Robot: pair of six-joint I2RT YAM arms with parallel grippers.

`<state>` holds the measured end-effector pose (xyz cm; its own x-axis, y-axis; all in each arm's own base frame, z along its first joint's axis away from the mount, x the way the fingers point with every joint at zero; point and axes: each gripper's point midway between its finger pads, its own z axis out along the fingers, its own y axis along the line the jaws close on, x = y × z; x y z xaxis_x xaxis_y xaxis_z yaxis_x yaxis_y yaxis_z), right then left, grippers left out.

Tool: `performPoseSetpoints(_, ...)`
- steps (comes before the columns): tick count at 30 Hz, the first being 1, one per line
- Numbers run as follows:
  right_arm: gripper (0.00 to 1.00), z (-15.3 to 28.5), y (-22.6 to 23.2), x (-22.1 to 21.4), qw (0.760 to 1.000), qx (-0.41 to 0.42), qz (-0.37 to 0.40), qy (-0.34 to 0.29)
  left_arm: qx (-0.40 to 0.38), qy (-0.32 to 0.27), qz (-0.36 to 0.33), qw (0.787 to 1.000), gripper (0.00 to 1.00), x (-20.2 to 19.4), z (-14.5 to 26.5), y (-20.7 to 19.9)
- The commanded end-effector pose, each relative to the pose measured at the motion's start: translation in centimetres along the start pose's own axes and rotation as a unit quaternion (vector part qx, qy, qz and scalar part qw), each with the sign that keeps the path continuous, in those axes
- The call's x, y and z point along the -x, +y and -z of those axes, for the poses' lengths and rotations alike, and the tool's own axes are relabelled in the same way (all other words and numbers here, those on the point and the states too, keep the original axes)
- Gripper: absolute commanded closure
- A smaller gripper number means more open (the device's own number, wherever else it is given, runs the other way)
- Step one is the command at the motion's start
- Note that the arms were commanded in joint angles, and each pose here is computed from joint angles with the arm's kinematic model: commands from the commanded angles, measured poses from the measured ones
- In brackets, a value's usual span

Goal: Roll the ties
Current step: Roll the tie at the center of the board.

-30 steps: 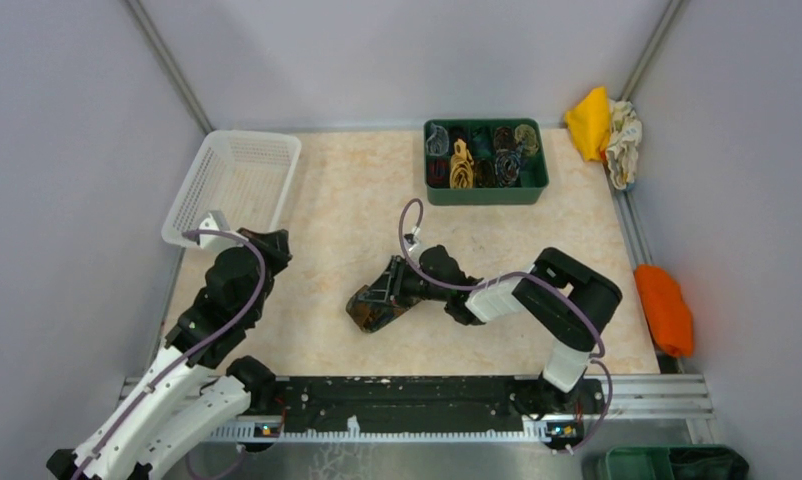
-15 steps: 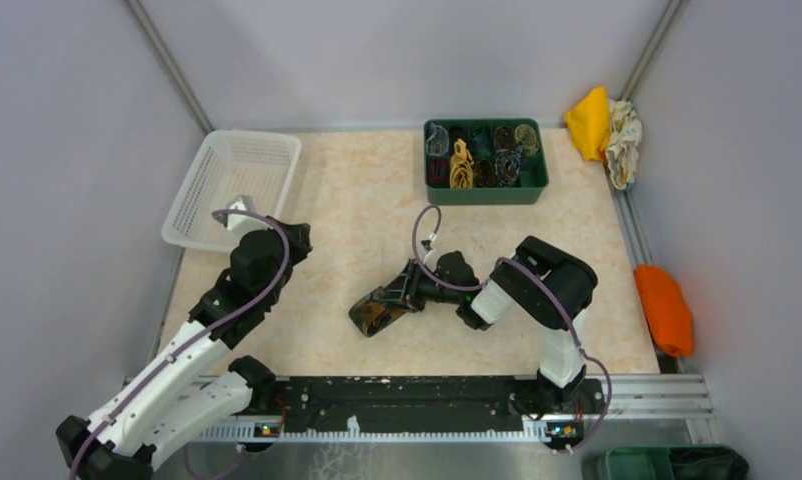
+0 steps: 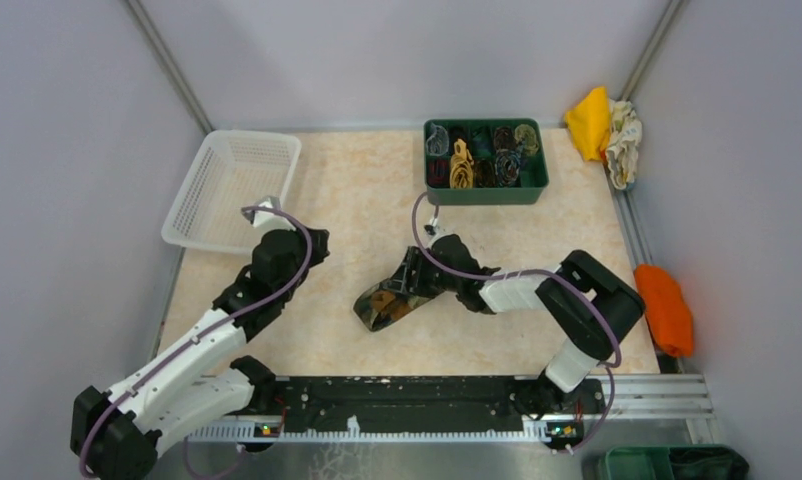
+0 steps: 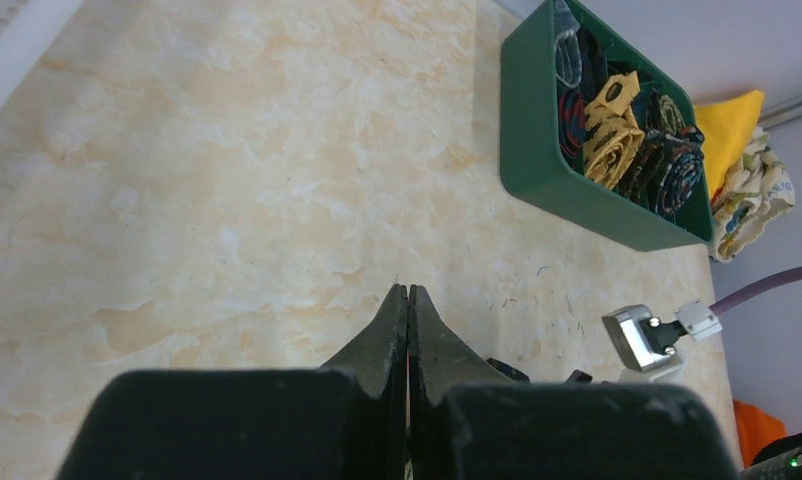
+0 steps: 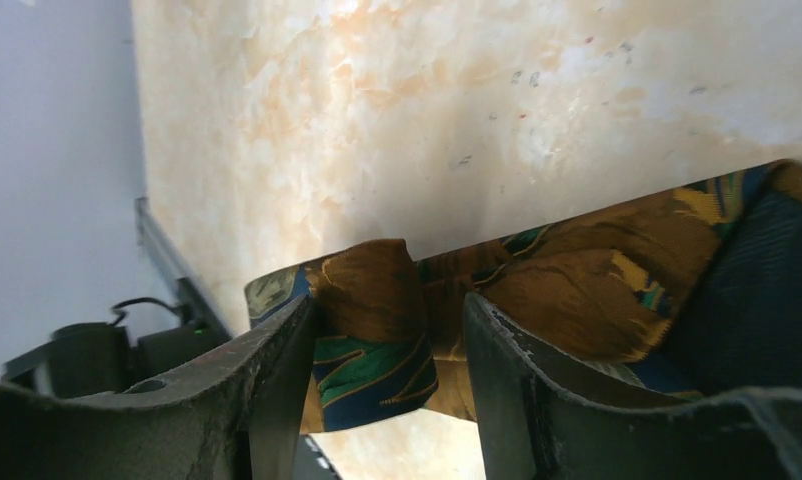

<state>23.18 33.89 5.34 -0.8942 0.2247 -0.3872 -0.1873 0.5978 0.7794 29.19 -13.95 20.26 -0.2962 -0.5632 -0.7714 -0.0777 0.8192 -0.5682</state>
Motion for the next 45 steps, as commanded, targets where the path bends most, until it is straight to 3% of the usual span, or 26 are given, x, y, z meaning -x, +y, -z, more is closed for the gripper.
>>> performPoseSetpoints(1, 0.45, 1.2, -0.9, 1.5, 0.993, -0.079, 0.087, -0.018, -0.05, 0.013, -0.01, 0.999, 1.0, -1.4, -0.7, -1.6)
performPoseSetpoints(6, 0.46, 1.0, -2.5, 0.8, 0.975, -0.166, 0.149, 0.0, -0.063, 0.05, -0.014, 0.997, 1.0, -4.5, -1.6, -1.1)
performPoseSetpoints(14, 0.48, 0.2, -3.8, -0.6, 0.955, -0.228, 0.187, 0.016, -0.079, 0.082, -0.038, 0.993, 1.0, -7.2, -2.4, -0.6)
performPoseSetpoints(23, 0.46, 4.2, 2.5, 2.2, 0.947, -0.21, 0.232, -0.068, -0.035, 0.157, -0.05, 0.986, 1.0, -12.9, -4.3, 2.3)
performPoseSetpoints(29, 0.45, 7.1, 2.5, 0.2, 0.95, -0.207, 0.223, -0.06, -0.031, 0.207, -0.062, 0.976, 1.0, -16.3, -5.5, 3.0)
performPoseSetpoints(31, 0.5, 7.6, 1.9, -1.4, 0.952, -0.205, 0.221, -0.048, -0.04, 0.222, -0.062, 0.972, 1.0, -17.3, -5.8, 2.7)
performPoseSetpoints(33, 0.64, 7.8, 1.0, -3.3, 0.955, -0.2, 0.217, -0.029, -0.051, 0.237, -0.063, 0.968, 1.0, -18.1, -6.0, 2.5)
performPoseSetpoints(35, 0.72, 7.6, 0.6, -4.9, 0.959, -0.19, 0.208, -0.018, -0.071, 0.25, -0.061, 0.964, 1.0, -18.9, -6.0, 1.9)
performPoseSetpoints(45, 0.97, 5.3, -0.5, -9.3, 0.97, -0.161, 0.184, -0.007, -0.104, 0.307, -0.061, 0.944, 1.0, -22.2, -3.3, 2.3)
